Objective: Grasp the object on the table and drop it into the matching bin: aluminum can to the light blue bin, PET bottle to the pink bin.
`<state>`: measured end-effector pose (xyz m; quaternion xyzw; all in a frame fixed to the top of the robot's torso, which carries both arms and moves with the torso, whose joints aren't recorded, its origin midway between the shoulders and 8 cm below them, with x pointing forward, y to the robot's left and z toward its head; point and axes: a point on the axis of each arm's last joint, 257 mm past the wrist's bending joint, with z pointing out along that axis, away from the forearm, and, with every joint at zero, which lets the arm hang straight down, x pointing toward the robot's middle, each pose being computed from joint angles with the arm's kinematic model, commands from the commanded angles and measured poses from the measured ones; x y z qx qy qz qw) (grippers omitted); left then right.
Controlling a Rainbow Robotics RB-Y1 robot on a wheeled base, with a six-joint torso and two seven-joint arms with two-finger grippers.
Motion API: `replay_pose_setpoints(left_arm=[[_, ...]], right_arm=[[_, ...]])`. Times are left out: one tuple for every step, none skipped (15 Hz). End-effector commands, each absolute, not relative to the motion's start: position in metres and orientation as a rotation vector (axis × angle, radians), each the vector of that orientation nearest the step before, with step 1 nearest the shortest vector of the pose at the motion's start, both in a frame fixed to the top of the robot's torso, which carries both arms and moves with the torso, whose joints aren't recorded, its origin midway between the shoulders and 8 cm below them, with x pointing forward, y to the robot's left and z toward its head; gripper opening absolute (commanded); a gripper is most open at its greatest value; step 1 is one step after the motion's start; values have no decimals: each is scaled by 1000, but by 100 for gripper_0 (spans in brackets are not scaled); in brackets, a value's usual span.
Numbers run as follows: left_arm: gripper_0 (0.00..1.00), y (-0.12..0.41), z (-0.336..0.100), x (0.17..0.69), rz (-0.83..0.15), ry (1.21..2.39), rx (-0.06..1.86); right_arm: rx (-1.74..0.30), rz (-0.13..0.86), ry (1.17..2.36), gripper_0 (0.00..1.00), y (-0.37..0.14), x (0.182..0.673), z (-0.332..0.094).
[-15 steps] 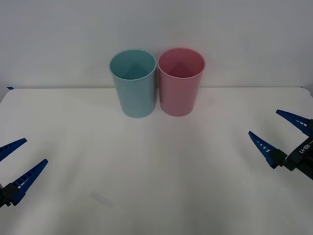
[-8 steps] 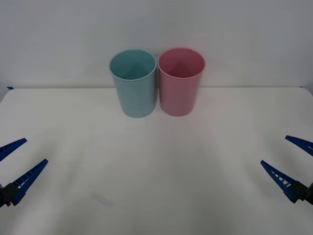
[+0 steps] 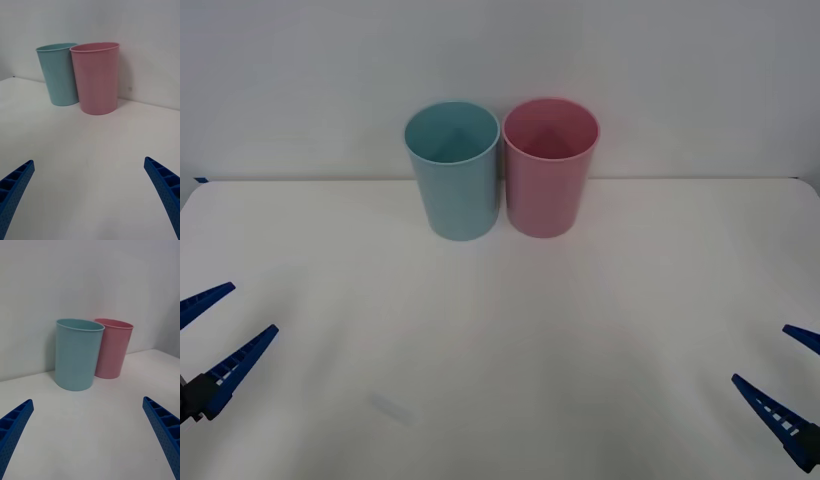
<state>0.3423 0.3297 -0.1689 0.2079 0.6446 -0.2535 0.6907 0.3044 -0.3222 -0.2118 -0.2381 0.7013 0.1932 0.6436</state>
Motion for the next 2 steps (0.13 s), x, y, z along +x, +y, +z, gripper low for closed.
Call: replay_pose_setpoints(left_arm=[[100,330,-169,342,-567,1441,465],[100,330,-169,342,-567,1441,465]], right_arm=[[-543,440,1598,100,-322,304,-212],[-543,440,1598,100,-322,304,-212]])
